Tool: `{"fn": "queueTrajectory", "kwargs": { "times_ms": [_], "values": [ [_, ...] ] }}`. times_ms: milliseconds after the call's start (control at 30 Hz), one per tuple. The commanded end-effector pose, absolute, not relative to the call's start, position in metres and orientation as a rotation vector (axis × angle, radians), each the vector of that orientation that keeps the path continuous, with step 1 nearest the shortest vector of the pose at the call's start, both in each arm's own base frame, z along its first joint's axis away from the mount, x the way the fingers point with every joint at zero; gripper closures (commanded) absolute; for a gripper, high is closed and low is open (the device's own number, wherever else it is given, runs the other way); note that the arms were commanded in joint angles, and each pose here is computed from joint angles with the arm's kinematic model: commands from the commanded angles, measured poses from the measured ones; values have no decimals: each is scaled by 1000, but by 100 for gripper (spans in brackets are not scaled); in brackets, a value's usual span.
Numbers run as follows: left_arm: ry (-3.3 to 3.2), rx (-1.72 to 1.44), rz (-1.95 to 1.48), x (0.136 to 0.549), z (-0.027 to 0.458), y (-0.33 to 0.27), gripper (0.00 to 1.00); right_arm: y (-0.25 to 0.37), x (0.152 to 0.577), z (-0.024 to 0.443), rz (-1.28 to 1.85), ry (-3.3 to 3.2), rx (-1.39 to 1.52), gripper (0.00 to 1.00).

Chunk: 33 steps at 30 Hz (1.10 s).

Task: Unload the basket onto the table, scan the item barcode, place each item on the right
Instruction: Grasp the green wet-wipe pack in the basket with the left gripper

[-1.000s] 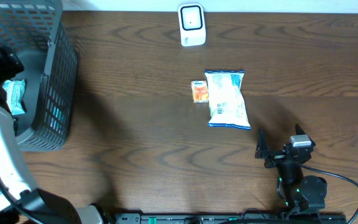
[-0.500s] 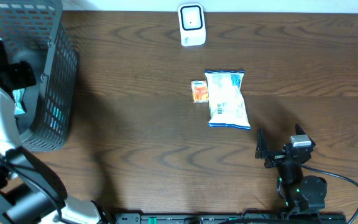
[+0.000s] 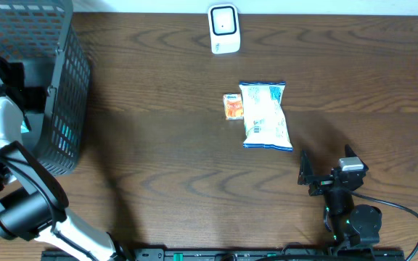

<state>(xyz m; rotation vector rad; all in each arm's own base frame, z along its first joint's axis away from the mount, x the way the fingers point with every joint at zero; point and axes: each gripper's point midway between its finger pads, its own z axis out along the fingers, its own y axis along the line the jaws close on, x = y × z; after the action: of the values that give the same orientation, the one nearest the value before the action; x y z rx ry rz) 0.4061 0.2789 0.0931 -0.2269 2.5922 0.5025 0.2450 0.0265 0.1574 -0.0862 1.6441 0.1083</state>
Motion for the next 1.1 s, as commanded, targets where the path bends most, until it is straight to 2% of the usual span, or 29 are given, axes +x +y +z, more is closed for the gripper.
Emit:
{"fn": "queueTrajectory", "kwargs": {
  "times_ms": [0, 367, 467, 733, 833, 900, 1033, 1067],
  "values": [
    [2653, -240, 514, 396, 68, 286, 6, 28, 245, 157, 118, 1644, -86, 1],
    [2691, -271, 501, 392, 36, 297, 15, 28, 245, 157, 118, 1644, -86, 1],
    [2680, -271, 506, 395, 36, 299, 22, 28, 245, 157, 118, 1644, -86, 1],
    [2709, -286, 494, 391, 18, 302, 23, 28, 245, 157, 118, 1644, -86, 1],
    [2728, -297, 485, 387, 9, 304, 28, 28, 245, 157, 118, 1644, -86, 1],
    [2731, -304, 484, 385, 7, 306, 37, 28, 245, 157, 118, 1644, -86, 1],
    [2725, -335, 479, 384, 8, 307, 74, 28, 245, 157, 118, 1644, -86, 1],
    [2716, -371, 472, 384, 8, 307, 80, 28, 245, 157, 118, 1644, -86, 1]
  ]
}}
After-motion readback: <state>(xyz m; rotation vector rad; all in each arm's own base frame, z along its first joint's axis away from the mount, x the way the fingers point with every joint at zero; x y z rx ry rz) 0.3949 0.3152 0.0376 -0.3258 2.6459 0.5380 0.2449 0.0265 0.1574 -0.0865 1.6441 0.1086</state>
